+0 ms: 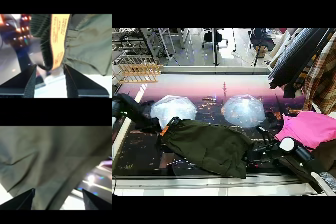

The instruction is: Fold the clothes and pants, and hang the long-sleeved shirts on hangers.

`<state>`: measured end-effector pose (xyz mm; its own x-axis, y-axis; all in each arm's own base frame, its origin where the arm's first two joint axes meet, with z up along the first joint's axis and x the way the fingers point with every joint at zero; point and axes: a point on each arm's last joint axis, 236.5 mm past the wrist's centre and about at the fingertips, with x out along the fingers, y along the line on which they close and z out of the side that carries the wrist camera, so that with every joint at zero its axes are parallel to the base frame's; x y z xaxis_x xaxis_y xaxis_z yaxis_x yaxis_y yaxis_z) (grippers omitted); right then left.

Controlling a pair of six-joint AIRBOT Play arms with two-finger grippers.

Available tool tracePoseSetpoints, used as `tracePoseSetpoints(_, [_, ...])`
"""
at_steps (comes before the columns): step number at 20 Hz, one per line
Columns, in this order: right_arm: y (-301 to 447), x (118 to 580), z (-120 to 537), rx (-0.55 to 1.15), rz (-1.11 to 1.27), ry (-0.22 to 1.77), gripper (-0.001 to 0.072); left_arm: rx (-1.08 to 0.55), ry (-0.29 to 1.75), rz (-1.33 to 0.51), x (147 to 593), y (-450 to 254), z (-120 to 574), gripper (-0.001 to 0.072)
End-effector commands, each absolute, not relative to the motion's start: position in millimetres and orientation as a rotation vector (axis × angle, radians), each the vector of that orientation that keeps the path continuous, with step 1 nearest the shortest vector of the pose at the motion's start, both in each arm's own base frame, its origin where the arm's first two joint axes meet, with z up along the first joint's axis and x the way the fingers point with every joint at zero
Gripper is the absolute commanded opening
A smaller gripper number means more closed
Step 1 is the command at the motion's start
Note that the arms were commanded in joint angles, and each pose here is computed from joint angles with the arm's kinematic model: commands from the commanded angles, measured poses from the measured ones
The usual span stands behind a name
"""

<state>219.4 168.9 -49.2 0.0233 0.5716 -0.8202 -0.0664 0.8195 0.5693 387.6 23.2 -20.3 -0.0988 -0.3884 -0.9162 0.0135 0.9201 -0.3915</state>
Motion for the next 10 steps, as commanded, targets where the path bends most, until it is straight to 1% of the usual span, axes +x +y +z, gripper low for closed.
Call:
tracePoseSetpoints(1, [164.8,216.9,-63.8,0.633,0.446,1.485,0.0701,-0.400,1.437,-0.386,416.4,10.6,34.0,0.0387])
tracePoseSetpoints(3, [183.5,218.7,-72.5,0.697,0.476,1.489,0.0701,-0.426,1.357,-0.444,425.7,-6.8,53.9,0.0384])
tracePoseSetpoints(4, [193.1,218.8,-78.9,0.715,0.486,1.505,0.0701,-0.419,1.355,-0.454,425.9,-12.0,55.5,0.0367])
tracePoseSetpoints(6, [211.3,216.9,-92.7,0.754,0.502,1.539,0.0701,-0.402,1.365,-0.472,425.3,-21.8,53.9,0.0365])
tracePoseSetpoints(8, [227.4,225.0,-104.7,0.816,0.497,1.528,0.0689,-0.384,1.374,-0.496,423.9,-33.2,53.0,0.0365])
tracePoseSetpoints(10, [234.1,254.3,-105.8,0.838,0.499,1.440,0.0483,-0.338,1.373,-0.542,422.4,-45.8,52.2,0.0364])
